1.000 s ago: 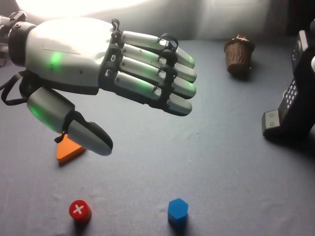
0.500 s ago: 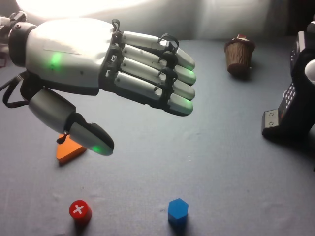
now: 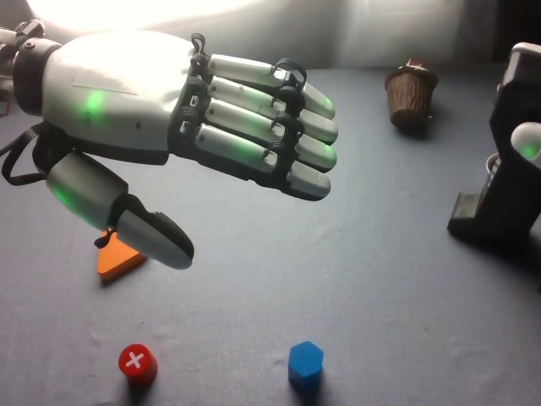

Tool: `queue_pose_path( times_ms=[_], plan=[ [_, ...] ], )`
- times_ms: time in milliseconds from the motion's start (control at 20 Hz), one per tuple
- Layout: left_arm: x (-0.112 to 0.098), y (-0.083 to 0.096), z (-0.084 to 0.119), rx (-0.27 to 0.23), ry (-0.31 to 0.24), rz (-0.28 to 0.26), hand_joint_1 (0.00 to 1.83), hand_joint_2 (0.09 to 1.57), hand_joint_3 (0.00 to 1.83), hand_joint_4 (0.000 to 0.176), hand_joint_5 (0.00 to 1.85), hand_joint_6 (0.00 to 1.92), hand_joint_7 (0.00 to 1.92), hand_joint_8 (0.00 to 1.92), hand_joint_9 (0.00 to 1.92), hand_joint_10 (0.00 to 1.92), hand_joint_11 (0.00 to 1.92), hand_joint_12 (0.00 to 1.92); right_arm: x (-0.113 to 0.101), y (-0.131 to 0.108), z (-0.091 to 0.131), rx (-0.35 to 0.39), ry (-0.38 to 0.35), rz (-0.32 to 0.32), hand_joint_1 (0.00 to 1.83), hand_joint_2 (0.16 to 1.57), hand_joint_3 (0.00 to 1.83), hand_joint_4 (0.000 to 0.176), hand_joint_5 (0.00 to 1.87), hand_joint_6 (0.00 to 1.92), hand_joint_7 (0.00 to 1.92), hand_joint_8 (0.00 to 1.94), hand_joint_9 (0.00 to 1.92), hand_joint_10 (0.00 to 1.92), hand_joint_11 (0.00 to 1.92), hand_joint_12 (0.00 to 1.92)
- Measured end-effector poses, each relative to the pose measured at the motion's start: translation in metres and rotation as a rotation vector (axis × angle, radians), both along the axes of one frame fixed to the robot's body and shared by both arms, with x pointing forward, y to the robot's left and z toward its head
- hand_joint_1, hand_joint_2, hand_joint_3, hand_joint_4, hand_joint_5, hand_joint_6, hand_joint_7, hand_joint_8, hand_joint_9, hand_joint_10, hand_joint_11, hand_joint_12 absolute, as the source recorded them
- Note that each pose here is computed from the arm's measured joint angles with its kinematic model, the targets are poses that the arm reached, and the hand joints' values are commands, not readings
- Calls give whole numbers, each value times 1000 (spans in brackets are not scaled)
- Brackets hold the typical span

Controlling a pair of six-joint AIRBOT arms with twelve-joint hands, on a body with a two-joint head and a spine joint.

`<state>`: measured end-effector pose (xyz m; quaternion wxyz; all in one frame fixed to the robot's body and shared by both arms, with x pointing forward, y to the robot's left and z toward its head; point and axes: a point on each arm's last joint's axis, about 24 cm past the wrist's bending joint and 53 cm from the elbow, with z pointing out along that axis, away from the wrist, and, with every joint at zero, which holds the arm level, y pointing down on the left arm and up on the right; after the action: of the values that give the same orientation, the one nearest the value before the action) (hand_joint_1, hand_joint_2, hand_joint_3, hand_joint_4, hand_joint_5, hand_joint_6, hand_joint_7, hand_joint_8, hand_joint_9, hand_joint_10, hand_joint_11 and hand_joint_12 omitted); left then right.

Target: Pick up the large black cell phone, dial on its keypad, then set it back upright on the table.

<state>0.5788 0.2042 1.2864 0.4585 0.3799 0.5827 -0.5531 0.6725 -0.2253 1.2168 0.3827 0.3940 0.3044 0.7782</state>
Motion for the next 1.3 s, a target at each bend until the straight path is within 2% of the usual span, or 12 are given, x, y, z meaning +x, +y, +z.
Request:
queue_pose_path(
  times_ms=[100,250,400,800,850,950,1000,1050,1150,1200,1250,1300],
  plan=[
    [0,0,0,0,-1,0,164,1268,0,0,256,4,254,4,194,7,0,556,0,-2,0,4,0,-4,1493,1096,0,0,910,843,994,858,1023,1002,858,1562],
    [0,0,0,0,-3,1,203,1252,0,0,288,7,257,1,201,4,0,581,-1,-2,-1,5,2,-4,1493,1089,3,0,900,886,1016,803,1035,981,860,1549],
    [0,0,0,0,-3,0,160,1261,3,0,258,0,241,0,196,0,0,545,-1,-2,0,5,-2,-6,1489,1113,1,0,890,861,923,963,982,1090,830,1607],
    [5,0,7,-34,31,20,206,1259,0,0,272,5,250,3,194,4,0,499,-13,10,12,-24,-76,38,1487,1115,0,0,886,866,904,997,948,1112,878,1571],
    [6,0,8,-40,35,25,207,1259,0,0,272,3,249,1,191,2,0,487,-14,9,15,-19,-86,36,1488,1112,0,0,888,865,907,1001,943,1108,904,1541],
    [11,1,12,-66,51,45,223,1262,0,0,291,6,262,3,194,2,0,458,-17,9,22,-10,-115,38,1374,1149,0,0,844,1002,860,1162,936,1265,966,1147],
    [13,1,13,-77,57,50,223,1262,0,0,291,6,262,3,194,2,0,458,-18,10,25,-8,-126,41,1374,1149,0,0,844,1002,860,1162,936,1265,966,1147],
    [16,2,14,-87,66,61,192,1272,3,0,297,4,258,3,185,1,0,418,-19,12,28,3,-132,43,1463,1116,0,0,929,823,890,1055,904,1178,942,1410],
    [21,2,13,-99,84,80,187,1271,1,0,295,3,251,0,178,0,0,410,-20,14,36,36,-144,42,1481,1113,0,0,947,771,897,1035,894,1169,913,1506],
    [25,2,11,-109,100,93,120,1290,3,0,241,1,217,0,150,1,0,351,-23,17,43,47,-161,51,1378,1128,0,0,945,846,913,1063,912,1298,895,1128],
    [28,4,9,-108,112,100,157,1281,0,0,251,4,223,2,156,2,0,398,-25,17,46,55,-169,54,1466,1110,0,0,964,757,921,1007,926,1160,872,1466],
    [31,3,5,-99,126,106,165,1274,0,0,272,8,240,5,177,8,0,451,-27,18,49,55,-176,59,1396,1114,3,0,951,815,934,1042,943,1224,887,1215]
  ],
)
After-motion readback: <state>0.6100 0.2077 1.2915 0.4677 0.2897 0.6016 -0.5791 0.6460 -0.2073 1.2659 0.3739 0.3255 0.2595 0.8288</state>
